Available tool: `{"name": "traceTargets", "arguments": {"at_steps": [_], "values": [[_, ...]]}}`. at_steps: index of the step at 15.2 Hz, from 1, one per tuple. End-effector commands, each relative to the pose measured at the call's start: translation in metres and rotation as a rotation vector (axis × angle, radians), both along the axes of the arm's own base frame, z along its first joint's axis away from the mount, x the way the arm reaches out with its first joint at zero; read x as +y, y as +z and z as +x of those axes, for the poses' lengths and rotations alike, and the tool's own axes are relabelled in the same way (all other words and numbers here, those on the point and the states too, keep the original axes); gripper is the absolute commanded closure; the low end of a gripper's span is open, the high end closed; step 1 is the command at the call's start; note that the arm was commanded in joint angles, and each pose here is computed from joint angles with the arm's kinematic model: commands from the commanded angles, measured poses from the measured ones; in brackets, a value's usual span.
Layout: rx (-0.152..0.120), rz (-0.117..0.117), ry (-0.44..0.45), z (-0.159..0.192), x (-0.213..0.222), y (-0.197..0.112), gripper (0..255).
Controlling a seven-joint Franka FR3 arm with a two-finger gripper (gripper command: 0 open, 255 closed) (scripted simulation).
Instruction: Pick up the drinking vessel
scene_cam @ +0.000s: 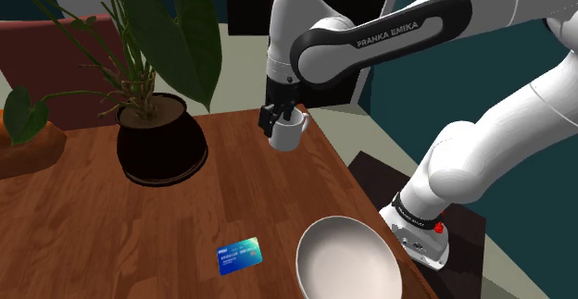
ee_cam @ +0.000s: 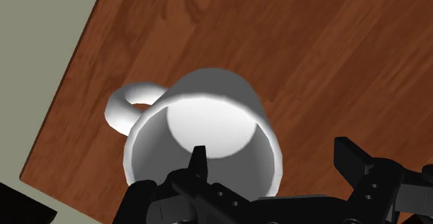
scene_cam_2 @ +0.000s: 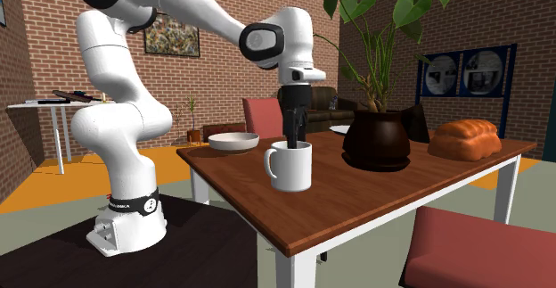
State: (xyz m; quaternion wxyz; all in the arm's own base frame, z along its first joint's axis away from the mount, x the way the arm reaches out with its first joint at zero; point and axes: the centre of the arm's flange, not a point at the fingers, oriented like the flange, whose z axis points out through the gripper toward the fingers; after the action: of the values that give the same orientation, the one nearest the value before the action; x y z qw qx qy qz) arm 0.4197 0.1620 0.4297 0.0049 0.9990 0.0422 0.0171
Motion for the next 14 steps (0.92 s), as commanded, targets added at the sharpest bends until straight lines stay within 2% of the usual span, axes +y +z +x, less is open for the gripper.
{"name": "traceTargets", "arguments": {"at_steps": [1,4,5,14], "values": [[-0.001,0.0,0.0,0.0003,0.0007,-0.0101,0],[-0.001,0.0,0.0,0.0002,0.0007,-0.0184,0],[-0.001,0.0,0.0,-0.0002,0.0004,-0.0189,255],[-0.001,0.0,0.0,0.0003,0.0007,-0.0184,255]]}}
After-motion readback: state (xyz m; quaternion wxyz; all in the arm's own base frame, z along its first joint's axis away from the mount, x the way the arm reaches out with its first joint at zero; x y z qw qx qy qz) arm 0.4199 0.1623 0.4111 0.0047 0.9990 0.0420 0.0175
